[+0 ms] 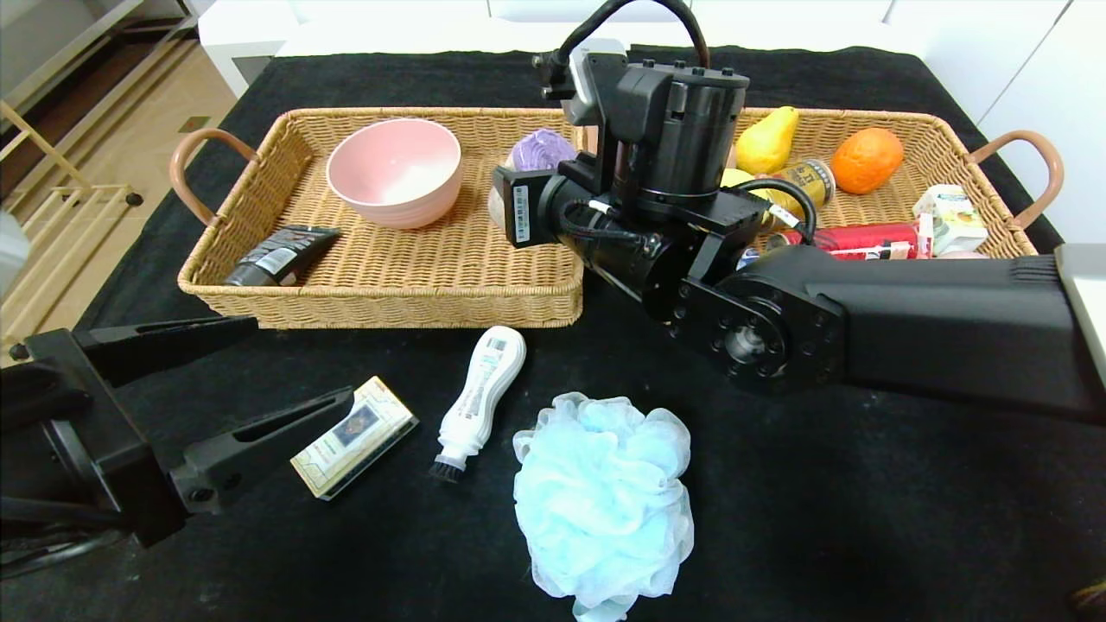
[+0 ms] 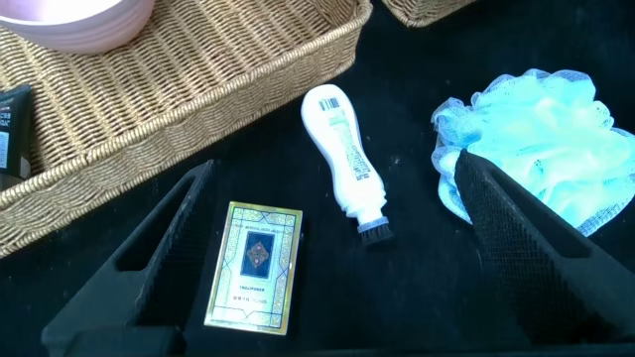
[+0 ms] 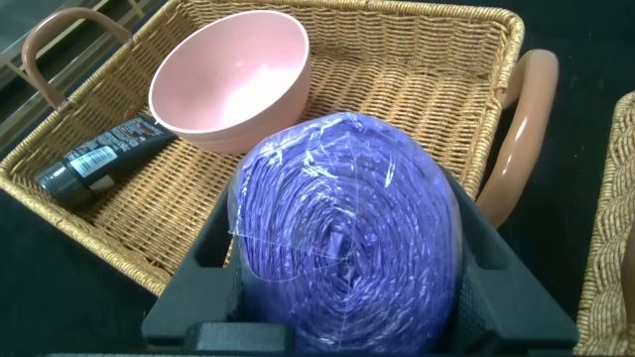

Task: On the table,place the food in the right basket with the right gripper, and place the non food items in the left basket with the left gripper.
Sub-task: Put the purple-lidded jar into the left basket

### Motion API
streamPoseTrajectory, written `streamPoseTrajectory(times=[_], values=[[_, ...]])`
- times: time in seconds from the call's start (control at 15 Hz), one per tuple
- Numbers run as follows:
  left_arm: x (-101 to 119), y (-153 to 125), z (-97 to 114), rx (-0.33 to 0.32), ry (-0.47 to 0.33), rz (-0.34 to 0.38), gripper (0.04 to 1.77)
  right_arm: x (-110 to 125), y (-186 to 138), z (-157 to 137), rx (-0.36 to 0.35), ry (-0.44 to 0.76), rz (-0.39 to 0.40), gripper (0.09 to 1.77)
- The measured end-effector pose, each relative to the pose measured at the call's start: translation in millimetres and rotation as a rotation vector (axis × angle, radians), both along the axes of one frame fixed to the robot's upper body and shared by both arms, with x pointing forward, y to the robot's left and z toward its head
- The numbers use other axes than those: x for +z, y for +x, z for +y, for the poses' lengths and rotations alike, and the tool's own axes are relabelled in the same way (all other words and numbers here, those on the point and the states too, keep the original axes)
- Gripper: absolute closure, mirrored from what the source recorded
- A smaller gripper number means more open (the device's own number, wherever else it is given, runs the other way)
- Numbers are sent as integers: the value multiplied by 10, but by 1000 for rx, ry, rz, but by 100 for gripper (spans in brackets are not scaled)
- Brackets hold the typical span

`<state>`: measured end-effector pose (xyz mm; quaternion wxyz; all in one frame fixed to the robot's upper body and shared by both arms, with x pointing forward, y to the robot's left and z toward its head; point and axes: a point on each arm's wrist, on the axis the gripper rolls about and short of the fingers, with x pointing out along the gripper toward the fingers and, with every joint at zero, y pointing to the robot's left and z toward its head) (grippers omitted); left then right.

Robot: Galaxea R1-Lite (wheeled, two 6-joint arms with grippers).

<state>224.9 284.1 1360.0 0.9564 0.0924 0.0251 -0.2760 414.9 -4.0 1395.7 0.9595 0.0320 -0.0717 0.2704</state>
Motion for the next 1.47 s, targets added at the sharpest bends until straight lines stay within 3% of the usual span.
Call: streamPoseTrajectory(times=[0.4, 0.93, 1.2, 1.47], values=[[-7, 3, -1, -2, 2, 3, 9, -3, -1, 10, -3, -5, -18, 48], [-21, 17, -6, -1, 6, 9, 9, 73, -245, -83, 9, -27, 4, 27], [-27, 17, -6, -4, 11, 19, 9, 146, -514, -370, 31, -67, 36, 22], [-24, 40, -24, -4, 15, 28, 9, 218, -738, -949, 87, -127, 86, 19]])
